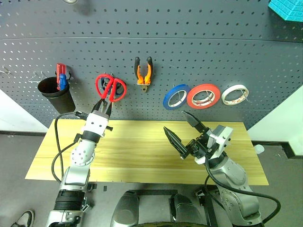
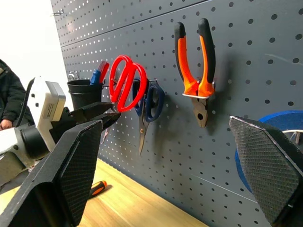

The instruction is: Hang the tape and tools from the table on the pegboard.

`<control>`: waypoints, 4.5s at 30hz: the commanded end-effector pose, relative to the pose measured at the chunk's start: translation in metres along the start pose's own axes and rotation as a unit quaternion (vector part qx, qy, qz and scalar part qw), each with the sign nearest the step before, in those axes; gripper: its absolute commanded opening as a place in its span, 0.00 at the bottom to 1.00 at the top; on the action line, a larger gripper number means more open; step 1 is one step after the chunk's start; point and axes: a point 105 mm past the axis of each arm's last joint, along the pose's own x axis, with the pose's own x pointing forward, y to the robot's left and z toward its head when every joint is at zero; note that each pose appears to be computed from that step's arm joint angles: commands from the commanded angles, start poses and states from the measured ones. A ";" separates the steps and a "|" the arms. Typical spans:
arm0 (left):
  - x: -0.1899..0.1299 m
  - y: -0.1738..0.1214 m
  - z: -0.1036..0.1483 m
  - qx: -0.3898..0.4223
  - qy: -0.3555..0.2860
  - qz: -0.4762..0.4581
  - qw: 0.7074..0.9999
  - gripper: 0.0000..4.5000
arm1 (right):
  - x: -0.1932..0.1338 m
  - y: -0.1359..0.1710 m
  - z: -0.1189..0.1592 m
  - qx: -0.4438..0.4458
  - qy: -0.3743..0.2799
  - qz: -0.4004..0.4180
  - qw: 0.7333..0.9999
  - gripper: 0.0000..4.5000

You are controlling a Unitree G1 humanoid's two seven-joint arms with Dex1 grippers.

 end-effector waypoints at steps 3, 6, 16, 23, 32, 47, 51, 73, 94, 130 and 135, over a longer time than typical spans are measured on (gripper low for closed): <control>0.006 0.004 0.006 0.007 -0.017 0.005 1.000 0.23 | 0.002 0.003 0.010 -0.013 -0.019 0.004 1.000 1.00; 0.013 0.006 -0.007 0.007 0.000 0.011 1.000 0.23 | 0.002 0.003 0.009 -0.015 -0.016 0.004 1.000 1.00; 0.051 0.000 -0.029 0.001 0.016 0.018 1.000 0.23 | 0.006 0.009 0.015 -0.012 -0.028 0.015 0.999 1.00; 0.047 -0.008 -0.035 -0.006 0.023 0.004 1.000 0.40 | 0.004 0.009 0.015 -0.015 -0.027 0.009 0.999 1.00; 0.023 -0.007 -0.040 -0.011 0.034 0.009 0.999 0.99 | 0.004 0.011 0.011 -0.013 -0.021 0.009 1.000 1.00; -0.032 0.053 -0.083 -0.173 0.232 0.038 0.956 0.99 | -0.002 0.014 0.004 -0.006 -0.002 0.016 1.000 1.00; -0.033 0.070 -0.111 -0.220 0.297 0.059 0.927 0.99 | -0.003 0.016 0.005 -0.004 0.000 0.020 1.000 1.00; -0.092 0.069 -0.179 -0.271 0.449 0.058 0.849 0.99 | -0.025 0.023 0.009 0.007 0.057 0.039 0.998 1.00; -0.077 0.065 -0.186 -0.262 0.453 0.034 0.851 0.99 | -0.036 0.030 0.015 0.014 0.087 0.040 0.995 1.00; -0.113 0.012 -0.152 -0.312 0.437 -0.032 0.843 0.17 | -0.020 0.041 0.027 0.041 0.033 0.081 0.995 1.00; -0.110 -0.017 -0.117 -0.330 0.391 -0.087 0.855 0.17 | -0.014 0.045 0.031 0.038 0.024 0.100 0.994 1.00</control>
